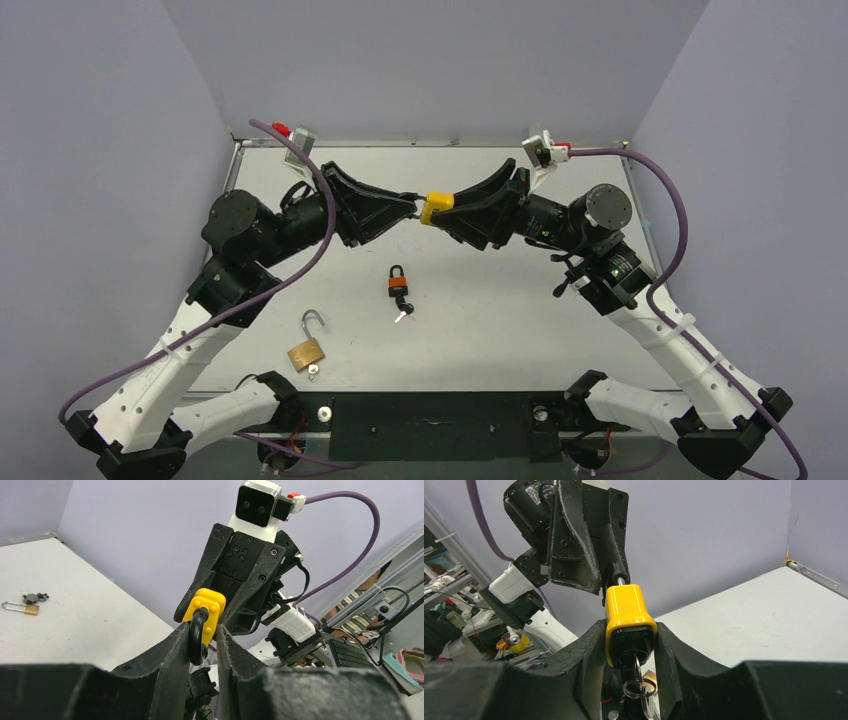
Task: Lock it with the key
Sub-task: Lock the lock.
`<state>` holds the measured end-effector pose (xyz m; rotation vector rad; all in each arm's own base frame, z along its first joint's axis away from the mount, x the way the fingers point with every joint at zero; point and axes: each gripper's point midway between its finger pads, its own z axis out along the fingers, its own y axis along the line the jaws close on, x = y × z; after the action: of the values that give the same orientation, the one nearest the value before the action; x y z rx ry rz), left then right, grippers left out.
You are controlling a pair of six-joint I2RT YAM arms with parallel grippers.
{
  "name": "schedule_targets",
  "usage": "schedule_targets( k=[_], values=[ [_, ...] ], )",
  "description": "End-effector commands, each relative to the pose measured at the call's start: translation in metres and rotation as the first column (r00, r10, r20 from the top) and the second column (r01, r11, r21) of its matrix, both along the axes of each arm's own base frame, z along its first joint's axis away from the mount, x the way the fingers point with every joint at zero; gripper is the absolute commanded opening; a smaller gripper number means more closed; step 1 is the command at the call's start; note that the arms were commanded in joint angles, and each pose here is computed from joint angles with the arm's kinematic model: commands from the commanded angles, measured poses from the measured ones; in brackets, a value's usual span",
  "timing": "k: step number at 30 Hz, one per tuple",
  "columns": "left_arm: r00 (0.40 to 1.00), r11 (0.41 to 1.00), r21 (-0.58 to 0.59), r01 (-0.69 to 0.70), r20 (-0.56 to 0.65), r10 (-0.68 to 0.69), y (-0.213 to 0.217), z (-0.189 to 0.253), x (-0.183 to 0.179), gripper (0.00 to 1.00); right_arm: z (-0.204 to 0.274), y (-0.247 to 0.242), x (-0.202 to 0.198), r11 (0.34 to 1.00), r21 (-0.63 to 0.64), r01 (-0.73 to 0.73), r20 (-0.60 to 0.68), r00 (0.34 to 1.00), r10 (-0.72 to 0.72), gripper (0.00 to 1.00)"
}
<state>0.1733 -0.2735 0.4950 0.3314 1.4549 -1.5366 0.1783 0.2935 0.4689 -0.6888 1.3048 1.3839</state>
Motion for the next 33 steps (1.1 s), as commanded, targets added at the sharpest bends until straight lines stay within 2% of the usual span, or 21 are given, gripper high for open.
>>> schedule_targets(
  k=[1, 6, 25, 30, 33],
  values=[
    [0.994, 0.999, -0.001, -0.039, 0.101, 0.039, 0.014, 0.017, -0.011, 0.24, 0.025, -0.010, -0.014, 0.998, 0.065, -0.006, 0.055, 0.998, 0.002, 0.00],
    [0.992, 0.998, 0.031, -0.059, 0.116, 0.055, 0.018, 0.014, -0.012, 0.29, 0.022, -0.011, -0.017, 0.998, 0.064, -0.011, 0.048, 0.999, 0.008, 0.00],
    [0.990, 0.995, 0.059, -0.083, 0.122, 0.075, 0.017, 0.008, -0.005, 0.29, 0.011, -0.006, -0.022, 0.999, 0.019, -0.044, 0.038, 0.998, 0.043, 0.00],
    [0.990, 0.995, 0.067, -0.076, 0.120, 0.068, 0.015, 0.005, -0.004, 0.21, 0.009, -0.007, -0.021, 0.999, 0.010, -0.035, 0.036, 0.999, 0.035, 0.00],
    [0.991, 0.995, 0.072, -0.065, 0.120, 0.056, 0.014, 0.003, -0.005, 0.11, 0.009, -0.008, -0.019, 1.000, 0.010, -0.025, 0.036, 0.999, 0.025, 0.00]
  ],
)
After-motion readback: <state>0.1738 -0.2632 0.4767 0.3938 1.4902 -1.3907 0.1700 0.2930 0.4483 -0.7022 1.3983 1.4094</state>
